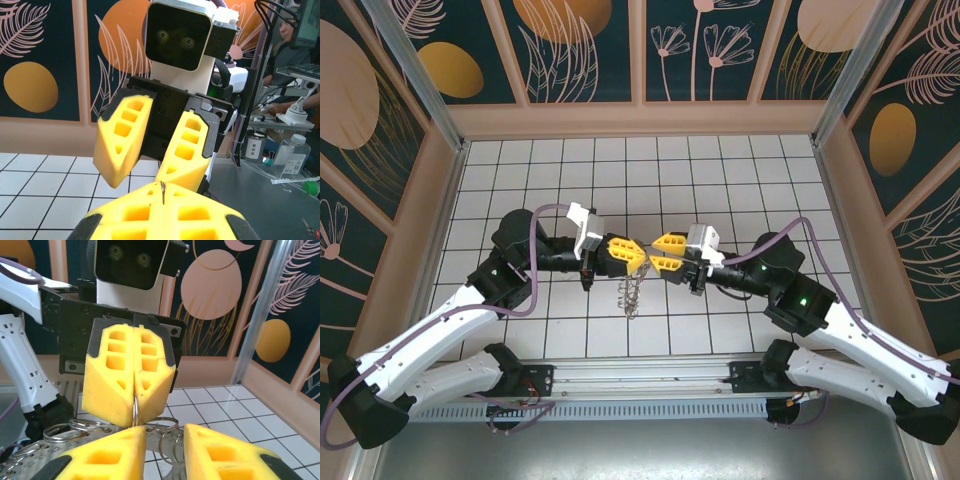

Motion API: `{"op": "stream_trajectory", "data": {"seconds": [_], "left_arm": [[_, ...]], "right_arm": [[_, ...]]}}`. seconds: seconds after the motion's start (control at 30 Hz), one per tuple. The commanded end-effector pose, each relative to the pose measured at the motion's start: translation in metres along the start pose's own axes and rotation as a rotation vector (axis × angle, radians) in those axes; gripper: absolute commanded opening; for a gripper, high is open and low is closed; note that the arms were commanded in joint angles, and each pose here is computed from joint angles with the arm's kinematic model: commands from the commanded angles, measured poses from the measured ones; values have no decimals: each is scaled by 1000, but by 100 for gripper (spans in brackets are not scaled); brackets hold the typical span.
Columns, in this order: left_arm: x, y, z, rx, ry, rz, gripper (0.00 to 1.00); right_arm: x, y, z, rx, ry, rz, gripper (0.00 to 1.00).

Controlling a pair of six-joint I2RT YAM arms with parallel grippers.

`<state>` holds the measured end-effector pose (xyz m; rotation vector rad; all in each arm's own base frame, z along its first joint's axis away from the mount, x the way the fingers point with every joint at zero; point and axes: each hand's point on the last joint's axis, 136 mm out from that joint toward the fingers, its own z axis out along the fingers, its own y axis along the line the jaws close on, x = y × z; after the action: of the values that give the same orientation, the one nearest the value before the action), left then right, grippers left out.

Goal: Put the keys on the keyring

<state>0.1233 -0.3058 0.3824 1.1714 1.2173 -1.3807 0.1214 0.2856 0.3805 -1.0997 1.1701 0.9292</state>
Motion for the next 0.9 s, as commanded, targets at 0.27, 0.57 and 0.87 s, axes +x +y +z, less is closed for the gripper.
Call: {"op": "stream_trajectory", "data": {"seconds": [0.27, 0.57, 0.87], "left_arm": [[-23, -14, -4, 24, -36, 86, 0], [-25, -14, -6, 10, -35, 95, 0], [-27, -14, -6, 9, -33, 99, 0]], "right_arm": [[-14, 21, -2, -146, -24, 39, 31], [-9, 22, -2, -152, -10, 53, 28], [-4, 25, -3, -166, 2, 75, 25]]}}
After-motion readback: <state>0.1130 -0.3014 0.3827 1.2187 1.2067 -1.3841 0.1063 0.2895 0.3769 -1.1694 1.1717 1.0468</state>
